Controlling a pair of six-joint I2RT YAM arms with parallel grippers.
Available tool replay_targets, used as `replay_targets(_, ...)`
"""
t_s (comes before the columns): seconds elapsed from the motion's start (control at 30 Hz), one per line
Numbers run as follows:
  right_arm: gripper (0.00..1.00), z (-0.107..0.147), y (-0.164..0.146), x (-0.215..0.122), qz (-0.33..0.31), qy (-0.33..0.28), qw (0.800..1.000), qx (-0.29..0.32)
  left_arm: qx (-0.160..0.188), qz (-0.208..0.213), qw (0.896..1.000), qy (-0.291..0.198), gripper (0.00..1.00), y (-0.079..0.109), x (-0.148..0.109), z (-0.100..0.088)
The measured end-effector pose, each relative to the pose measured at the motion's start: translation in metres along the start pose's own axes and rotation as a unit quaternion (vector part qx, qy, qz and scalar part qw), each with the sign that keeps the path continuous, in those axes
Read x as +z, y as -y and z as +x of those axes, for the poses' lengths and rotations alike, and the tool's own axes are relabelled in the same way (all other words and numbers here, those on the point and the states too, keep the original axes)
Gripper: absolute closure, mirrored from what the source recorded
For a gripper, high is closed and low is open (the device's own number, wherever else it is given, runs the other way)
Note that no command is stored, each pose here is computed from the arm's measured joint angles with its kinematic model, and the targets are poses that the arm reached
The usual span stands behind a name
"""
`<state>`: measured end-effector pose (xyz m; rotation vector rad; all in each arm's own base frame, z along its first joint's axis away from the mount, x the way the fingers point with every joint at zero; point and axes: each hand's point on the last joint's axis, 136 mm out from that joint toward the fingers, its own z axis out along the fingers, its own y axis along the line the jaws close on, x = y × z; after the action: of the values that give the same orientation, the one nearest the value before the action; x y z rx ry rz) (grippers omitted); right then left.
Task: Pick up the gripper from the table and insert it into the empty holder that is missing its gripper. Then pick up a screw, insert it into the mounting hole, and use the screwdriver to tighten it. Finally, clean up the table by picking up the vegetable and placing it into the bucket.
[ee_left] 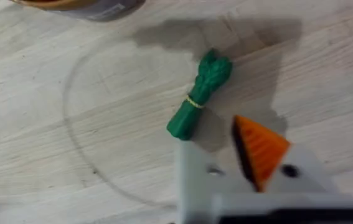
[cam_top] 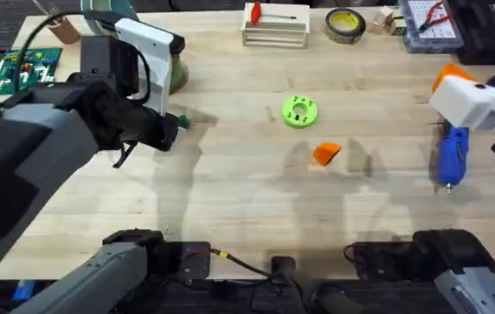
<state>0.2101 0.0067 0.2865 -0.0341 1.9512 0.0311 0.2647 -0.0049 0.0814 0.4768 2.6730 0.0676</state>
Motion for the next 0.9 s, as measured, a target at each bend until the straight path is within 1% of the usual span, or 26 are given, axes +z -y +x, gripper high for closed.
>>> replay_targets(0.03,0.010,0.000,0.000,0.000,0.000,0.000,1.000,0.000,0.000,0.000,1.000,0.008,0.975,0.000,-0.003,-0.002)
replay_targets(0.07,0.010,0.000,0.000,0.000,0.000,0.000,1.000,0.000,0.000,0.001,1.000,0.018,0.992,0.001,-0.007,-0.004)
replay_targets(0.13,0.010,0.000,0.000,0.000,0.000,0.000,1.000,0.000,0.002,0.007,0.999,0.043,0.991,0.005,-0.020,-0.010)
replay_targets(0.17,0.010,0.000,0.000,0.000,0.000,0.000,1.000,0.000,0.003,0.010,0.998,0.055,0.862,0.006,-0.028,-0.013)
replay_targets(0.2,0.010,0.000,0.000,0.000,0.000,0.000,1.000,0.000,0.003,0.012,0.997,0.071,0.688,0.008,-0.038,-0.016)
replay_targets(0.27,0.010,0.000,0.000,0.000,0.000,0.000,1.000,0.000,0.007,0.011,0.994,0.106,0.388,0.009,-0.061,-0.025)
replay_targets(0.33,0.010,0.000,0.000,0.000,0.000,0.000,1.000,0.000,0.010,0.003,0.989,0.148,0.075,0.009,-0.089,-0.035)
replay_targets(0.37,0.010,0.000,0.000,0.000,0.000,0.000,1.000,0.000,0.012,-0.002,0.985,0.171,0.025,0.009,-0.105,-0.040)
replay_targets(0.47,0.010,0.000,0.000,0.000,0.000,0.000,1.000,0.000,0.019,-0.019,0.970,0.240,0.007,0.010,-0.149,-0.048)
replay_targets(0.53,0.010,0.000,0.000,0.000,0.000,0.000,1.000,0.000,0.026,-0.027,0.958,0.285,0.007,0.013,-0.175,-0.050)
replay_targets(0.57,0.010,0.000,0.000,0.000,0.000,0.000,1.000,0.000,0.028,-0.028,0.950,0.308,0.075,0.017,-0.188,-0.049)
replay_targets(0.6,0.010,0.000,0.000,0.000,0.000,0.000,1.000,0.000,0.032,-0.027,0.946,0.323,0.217,0.020,-0.196,-0.047)
replay_targets(0.73,0.010,0.000,0.000,0.000,0.000,0.000,1.000,0.000,0.049,-0.006,0.928,0.368,0.860,0.037,-0.219,-0.038)
replay_targets(0.77,0.010,0.000,0.000,0.000,0.000,0.000,1.000,0.000,0.055,-0.001,0.925,0.377,0.944,0.041,-0.223,-0.037)
replay_targets(0.8,0.010,0.000,0.000,0.000,0.000,0.000,1.000,0.000,0.058,0.006,0.921,0.386,0.809,0.045,-0.227,-0.036)
replay_targets(0.87,0.010,0.000,0.000,0.000,0.000,0.000,1.000,0.000,0.060,0.023,0.914,0.400,0.471,0.053,-0.234,-0.035)
replay_targets(0.9,0.010,0.000,0.000,0.000,0.000,0.000,1.000,0.000,0.061,0.032,0.912,0.404,0.318,0.056,-0.236,-0.035)
